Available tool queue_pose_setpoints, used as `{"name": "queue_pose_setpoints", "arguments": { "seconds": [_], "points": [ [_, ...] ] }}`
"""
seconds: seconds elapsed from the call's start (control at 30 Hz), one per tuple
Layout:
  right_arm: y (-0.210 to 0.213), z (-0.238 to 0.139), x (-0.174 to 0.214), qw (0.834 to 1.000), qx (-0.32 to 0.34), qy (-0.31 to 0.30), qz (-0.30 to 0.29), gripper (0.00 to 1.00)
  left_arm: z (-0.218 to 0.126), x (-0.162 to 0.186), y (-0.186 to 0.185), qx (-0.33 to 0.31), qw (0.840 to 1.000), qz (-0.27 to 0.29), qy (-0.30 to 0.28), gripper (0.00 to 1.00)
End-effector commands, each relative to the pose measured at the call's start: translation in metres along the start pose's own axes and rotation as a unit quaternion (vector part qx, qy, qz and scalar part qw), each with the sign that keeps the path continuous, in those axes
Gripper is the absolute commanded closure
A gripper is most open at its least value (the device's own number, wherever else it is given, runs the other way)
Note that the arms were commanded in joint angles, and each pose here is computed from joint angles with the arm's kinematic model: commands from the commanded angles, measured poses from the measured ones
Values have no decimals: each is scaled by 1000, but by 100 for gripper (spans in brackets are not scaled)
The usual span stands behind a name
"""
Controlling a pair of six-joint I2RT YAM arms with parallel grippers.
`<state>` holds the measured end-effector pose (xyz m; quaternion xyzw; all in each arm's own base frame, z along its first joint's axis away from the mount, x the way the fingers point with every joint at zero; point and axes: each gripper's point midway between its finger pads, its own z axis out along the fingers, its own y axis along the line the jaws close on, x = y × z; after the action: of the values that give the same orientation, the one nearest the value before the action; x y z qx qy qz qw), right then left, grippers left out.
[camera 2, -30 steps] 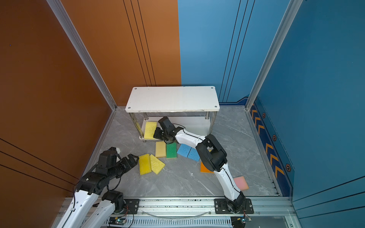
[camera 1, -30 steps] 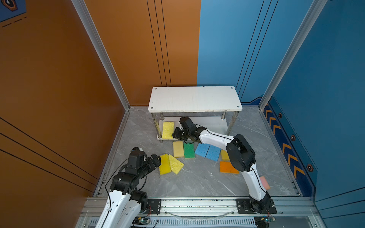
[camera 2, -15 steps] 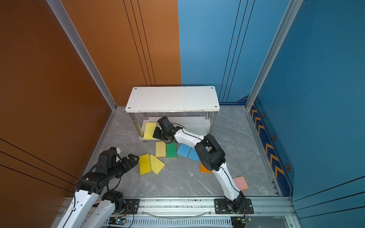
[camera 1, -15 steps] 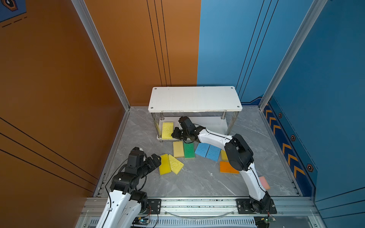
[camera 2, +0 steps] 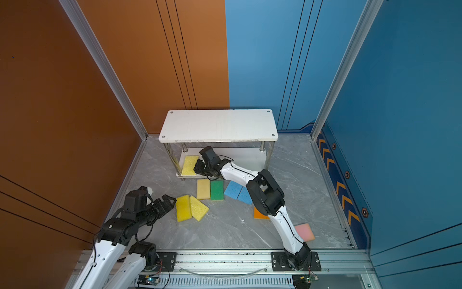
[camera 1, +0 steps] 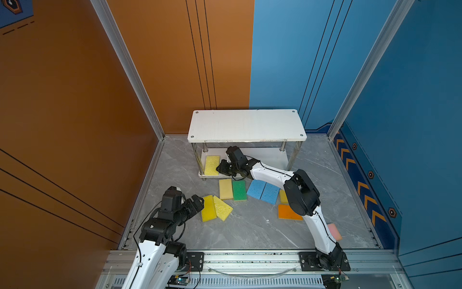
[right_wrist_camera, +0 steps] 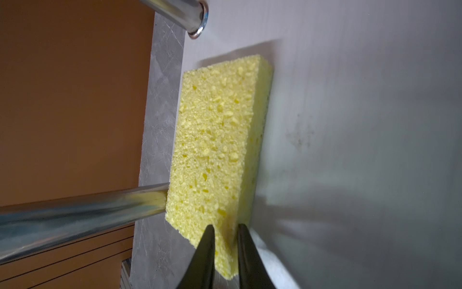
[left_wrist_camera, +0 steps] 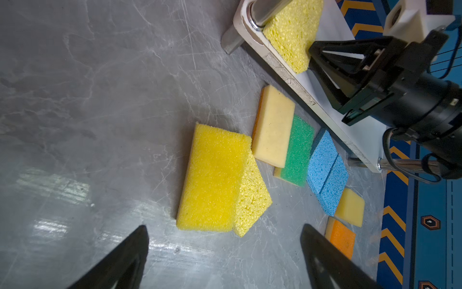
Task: Place and organize the cleaning sponges onto the shelf
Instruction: 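Set the yellow cellulose sponge flat on the lower shelf tier with the right gripper, then lower the right gripper over the yellow foam sponge while the left gripper approaches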
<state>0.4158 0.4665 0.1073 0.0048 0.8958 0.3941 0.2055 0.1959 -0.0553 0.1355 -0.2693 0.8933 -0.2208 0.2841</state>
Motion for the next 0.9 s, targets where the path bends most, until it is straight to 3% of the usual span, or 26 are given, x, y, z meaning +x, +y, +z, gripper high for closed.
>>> {"name": "queue_pose_setpoints", "arguments": {
  "seconds": [0.0,0.3,0.6,0.87],
  "points": [
    [1,2,-7,1000,1,-6,1,71,-5,-4,-7,13,1000,9,-2,5],
    [2,-2,-8,1000,0,-10,1,62,-5,-4,-8,15,1000,10,-2,4],
    [3,-41,-6,998,5,-42,-36,53,-6,-5,-12,26,1000,13,-3,2],
    [12,-89,44,994,16,-12,-105,51,-5,-5,-11,31,999,6,-6,2]
  ]
}}
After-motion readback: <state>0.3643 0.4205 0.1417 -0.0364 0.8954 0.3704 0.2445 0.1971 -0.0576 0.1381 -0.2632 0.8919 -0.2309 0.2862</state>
